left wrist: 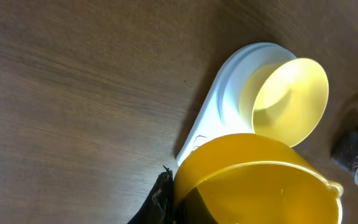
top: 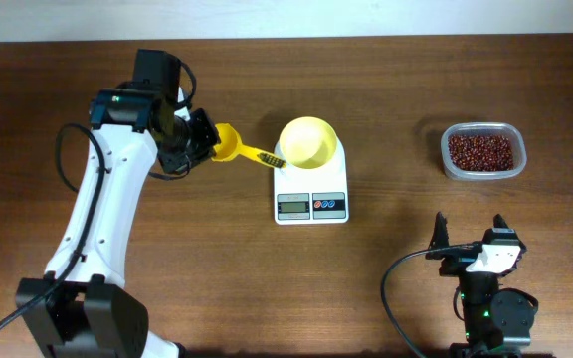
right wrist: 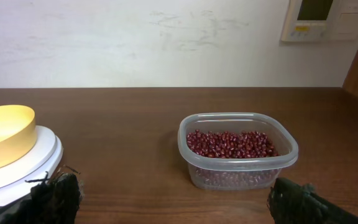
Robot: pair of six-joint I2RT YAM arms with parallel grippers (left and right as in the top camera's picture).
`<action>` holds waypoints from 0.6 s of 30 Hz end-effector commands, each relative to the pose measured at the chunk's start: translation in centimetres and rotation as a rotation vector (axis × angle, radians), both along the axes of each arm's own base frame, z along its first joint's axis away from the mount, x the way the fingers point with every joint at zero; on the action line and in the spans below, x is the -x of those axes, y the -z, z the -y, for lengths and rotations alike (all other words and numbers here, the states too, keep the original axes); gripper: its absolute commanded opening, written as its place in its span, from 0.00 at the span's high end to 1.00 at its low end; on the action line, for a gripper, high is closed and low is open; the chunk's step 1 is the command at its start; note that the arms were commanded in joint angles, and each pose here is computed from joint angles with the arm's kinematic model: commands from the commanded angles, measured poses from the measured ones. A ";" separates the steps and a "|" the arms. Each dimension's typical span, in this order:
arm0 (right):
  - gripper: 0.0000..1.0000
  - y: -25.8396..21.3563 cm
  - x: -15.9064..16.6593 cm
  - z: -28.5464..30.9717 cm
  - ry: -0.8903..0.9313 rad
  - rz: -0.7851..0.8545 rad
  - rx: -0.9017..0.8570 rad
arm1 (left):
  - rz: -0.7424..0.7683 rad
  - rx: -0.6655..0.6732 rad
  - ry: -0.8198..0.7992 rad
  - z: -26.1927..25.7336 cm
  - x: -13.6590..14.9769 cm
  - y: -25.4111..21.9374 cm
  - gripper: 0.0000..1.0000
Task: Scoop item into bowl and weigh 50g on scale
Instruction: 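Close the left gripper on the scoop handle and lift it, then carry the scoop over the scale and extend the right gripper toward it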
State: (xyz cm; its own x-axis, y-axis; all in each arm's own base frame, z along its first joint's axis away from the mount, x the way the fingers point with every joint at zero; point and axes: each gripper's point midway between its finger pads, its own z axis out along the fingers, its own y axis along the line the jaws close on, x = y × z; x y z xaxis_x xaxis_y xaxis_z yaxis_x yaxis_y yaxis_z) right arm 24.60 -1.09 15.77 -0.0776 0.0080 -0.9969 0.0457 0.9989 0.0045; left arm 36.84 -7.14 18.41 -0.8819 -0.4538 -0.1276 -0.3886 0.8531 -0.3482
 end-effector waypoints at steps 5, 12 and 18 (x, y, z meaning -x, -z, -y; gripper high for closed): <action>0.01 0.3 0.0 -0.1 0.001 -0.003 -0.010 | 0.030 0.028 -0.022 0.8 -0.1 -1.4 1.00; 0.01 0.3 0.0 -0.1 0.001 -0.002 -0.010 | 0.054 0.031 -0.017 1.1 -0.6 -1.6 1.00; 0.01 0.3 0.0 -0.1 0.001 -0.002 -0.010 | 0.096 0.045 -0.040 1.2 -1.7 -2.1 1.00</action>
State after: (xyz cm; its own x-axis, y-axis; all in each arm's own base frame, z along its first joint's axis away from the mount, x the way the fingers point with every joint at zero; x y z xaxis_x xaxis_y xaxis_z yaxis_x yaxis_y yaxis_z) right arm 24.61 -1.09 15.76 -0.0780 0.0077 -0.9969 0.0457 0.9989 0.0041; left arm 37.98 -8.04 18.87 -0.8646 -0.4772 -0.1573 -0.3924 0.8368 -0.3818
